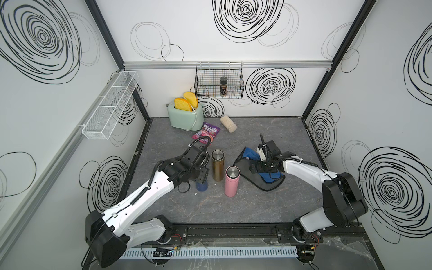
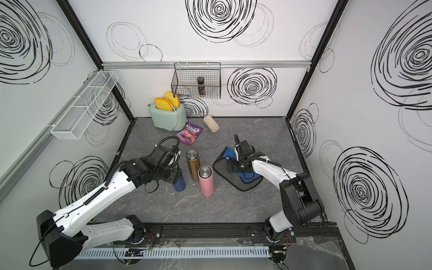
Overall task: Wipe the surface of the thermos
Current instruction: Pick up the thermos from the center of the board, then pick up the cleaning item at the center of the board.
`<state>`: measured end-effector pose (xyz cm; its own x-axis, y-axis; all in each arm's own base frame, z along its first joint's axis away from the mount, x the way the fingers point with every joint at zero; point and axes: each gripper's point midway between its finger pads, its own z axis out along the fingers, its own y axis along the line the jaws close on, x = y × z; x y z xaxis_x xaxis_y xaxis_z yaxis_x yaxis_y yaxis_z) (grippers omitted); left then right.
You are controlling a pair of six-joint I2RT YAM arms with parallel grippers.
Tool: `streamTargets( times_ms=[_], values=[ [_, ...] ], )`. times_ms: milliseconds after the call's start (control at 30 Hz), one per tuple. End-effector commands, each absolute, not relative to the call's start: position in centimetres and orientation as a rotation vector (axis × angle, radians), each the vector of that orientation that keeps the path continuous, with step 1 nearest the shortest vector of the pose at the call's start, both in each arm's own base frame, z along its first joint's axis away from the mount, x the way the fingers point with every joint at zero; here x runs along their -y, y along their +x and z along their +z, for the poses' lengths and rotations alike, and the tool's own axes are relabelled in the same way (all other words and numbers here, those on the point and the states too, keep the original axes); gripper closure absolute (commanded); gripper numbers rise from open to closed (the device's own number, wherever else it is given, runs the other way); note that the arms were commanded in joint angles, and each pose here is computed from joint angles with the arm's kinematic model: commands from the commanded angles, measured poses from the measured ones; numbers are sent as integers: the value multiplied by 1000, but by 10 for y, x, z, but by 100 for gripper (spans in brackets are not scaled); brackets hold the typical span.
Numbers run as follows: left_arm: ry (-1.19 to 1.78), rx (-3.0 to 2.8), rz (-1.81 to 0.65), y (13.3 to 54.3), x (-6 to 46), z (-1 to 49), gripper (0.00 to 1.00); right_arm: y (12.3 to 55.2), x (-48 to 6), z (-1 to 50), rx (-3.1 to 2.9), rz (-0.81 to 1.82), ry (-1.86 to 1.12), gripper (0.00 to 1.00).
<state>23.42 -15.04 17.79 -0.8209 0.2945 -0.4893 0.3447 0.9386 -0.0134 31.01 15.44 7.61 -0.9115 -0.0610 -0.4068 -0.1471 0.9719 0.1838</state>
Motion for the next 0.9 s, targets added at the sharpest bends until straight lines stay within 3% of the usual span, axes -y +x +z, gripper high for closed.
streamTargets(
  times_ms=[0,167,300,633,700,767,867],
  values=[
    [422,-2491,-179,235,149,222,100,306,-146,80,-2729,204,-126,2],
    [404,-2399,-257,230,150,263,100,316,-132,69,-2719,-18,-120,2],
    [403,-2374,-269,225,147,279,100,321,-137,51,-2756,-51,-171,2],
    [360,-2321,-225,219,129,311,100,303,-126,-15,-2921,-310,-264,0],
    [353,-2299,-236,217,128,319,100,296,-125,-20,-2943,-312,-273,10],
    [352,-2277,-266,214,128,325,100,290,-126,-22,-2961,-278,-276,39],
    [352,-2251,-300,211,130,332,100,284,-129,-17,-2967,-196,-261,73]
  ],
)
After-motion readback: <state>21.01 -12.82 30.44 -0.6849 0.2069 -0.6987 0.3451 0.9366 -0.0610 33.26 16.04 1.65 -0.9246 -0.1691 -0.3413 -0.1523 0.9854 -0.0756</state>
